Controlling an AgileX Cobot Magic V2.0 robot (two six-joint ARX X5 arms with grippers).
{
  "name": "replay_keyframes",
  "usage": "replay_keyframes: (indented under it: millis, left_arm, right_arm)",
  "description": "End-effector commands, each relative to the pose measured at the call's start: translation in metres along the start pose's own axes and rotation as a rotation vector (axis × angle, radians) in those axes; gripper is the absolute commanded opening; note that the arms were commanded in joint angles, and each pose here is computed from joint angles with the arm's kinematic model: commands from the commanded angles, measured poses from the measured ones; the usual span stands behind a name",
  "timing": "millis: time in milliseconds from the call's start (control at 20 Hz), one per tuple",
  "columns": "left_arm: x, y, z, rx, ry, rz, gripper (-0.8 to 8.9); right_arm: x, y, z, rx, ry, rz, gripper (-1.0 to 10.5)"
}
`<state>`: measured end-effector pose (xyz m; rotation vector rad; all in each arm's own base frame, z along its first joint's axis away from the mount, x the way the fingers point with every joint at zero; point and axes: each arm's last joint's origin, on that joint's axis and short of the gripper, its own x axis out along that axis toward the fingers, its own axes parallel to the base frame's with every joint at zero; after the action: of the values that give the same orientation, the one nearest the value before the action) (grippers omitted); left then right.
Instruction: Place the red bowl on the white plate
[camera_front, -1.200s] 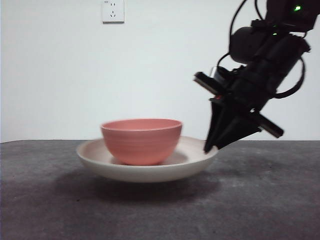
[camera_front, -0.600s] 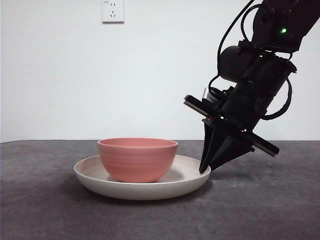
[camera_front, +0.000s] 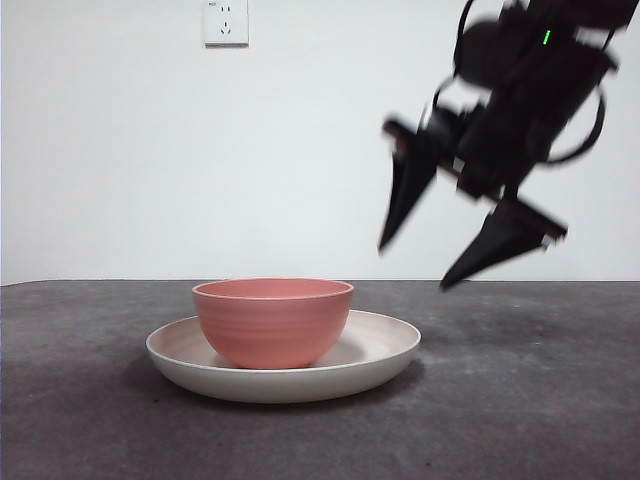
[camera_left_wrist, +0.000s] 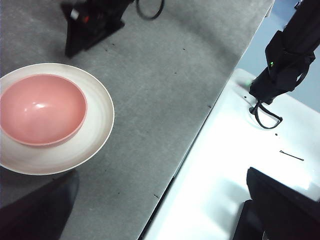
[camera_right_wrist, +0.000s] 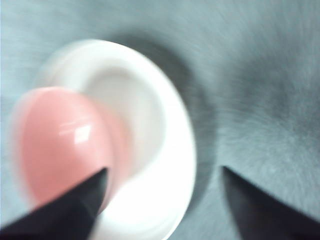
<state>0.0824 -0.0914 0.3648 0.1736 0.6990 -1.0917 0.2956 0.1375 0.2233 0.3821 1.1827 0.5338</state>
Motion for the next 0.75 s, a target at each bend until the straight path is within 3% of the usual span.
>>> replay_keyframes:
  millis: [50,250,400,550,750]
  left_arm:
    - [-0.001,-0.002,0.003,0.011,-0.012,-0.013,5.62]
    - [-0.001,-0.002,0.003,0.011,-0.013,-0.013,5.62]
    - [-0.001,-0.002,0.003,0.011,-0.014,-0.013,5.62]
    - [-0.001,-0.002,0.003,0.011,-0.014,-0.013,5.62]
    - [-0.001,-0.002,0.003,0.011,-0.013,-0.013,5.62]
  right_arm:
    - [-0.032,0.018,-0.002,-0.108,-0.059,0.026,5.2]
    - [-0.097,0.041,-0.027,-0.248,-0.159,0.047,5.5]
    - [-0.141,0.050,-0.059,-0.345,-0.219,-0.035,5.5]
    - [-0.166,0.053,-0.081,-0.396,-0.253,-0.070,5.5]
    - [-0.194,0.057,-0.109,-0.457,-0.297,-0.034,5.5]
